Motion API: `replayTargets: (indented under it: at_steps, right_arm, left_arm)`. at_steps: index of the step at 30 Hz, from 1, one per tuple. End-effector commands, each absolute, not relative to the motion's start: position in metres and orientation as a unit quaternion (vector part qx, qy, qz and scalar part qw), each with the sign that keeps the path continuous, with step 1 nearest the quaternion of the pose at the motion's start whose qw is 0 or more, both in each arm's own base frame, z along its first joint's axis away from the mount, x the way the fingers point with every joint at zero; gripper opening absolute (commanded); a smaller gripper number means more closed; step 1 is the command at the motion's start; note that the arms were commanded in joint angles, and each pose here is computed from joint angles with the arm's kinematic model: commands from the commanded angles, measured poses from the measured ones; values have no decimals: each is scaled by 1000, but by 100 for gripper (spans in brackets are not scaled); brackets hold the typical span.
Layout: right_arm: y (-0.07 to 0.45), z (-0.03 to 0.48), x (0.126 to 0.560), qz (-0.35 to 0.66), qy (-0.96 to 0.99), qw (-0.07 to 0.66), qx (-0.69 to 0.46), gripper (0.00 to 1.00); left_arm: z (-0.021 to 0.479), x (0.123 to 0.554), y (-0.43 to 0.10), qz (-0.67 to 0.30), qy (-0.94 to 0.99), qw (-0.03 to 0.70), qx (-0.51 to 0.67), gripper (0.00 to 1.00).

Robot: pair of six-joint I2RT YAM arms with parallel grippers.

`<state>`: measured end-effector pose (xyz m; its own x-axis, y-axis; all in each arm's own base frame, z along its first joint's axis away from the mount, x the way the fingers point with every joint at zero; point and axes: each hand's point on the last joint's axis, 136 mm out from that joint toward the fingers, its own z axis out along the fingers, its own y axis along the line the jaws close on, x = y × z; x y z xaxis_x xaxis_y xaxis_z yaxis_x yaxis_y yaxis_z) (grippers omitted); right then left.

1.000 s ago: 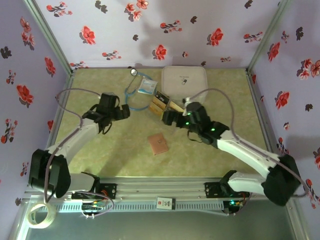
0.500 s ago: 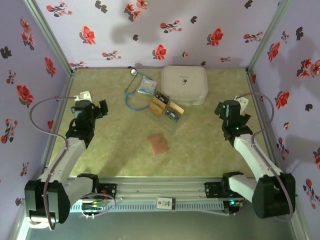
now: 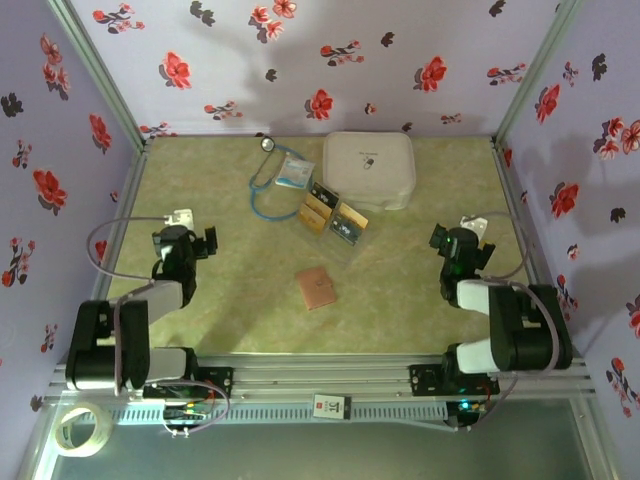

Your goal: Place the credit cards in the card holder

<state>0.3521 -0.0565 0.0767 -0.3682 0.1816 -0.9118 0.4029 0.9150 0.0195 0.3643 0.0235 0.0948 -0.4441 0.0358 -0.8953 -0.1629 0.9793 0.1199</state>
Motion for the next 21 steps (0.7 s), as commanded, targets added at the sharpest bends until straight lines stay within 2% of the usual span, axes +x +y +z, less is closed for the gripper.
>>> replayTargets:
  at_steps: [1, 3, 6, 21]
  right_arm:
    - [-44, 95, 372, -47, 783, 603, 146, 99]
    - [-34, 94, 384, -28, 785, 607, 120, 99]
    - [-17, 83, 399, -1, 831, 551, 76, 99]
    - [-25, 86, 395, -17, 820, 565, 92, 99]
  left_arm:
    - [121, 385, 16, 72, 802, 593, -24, 100]
    - [106, 389, 9, 61, 809, 585, -5, 100]
    - [95, 396, 6, 49, 816, 575, 3, 100]
    - [93, 399, 14, 43, 821, 569, -13, 100]
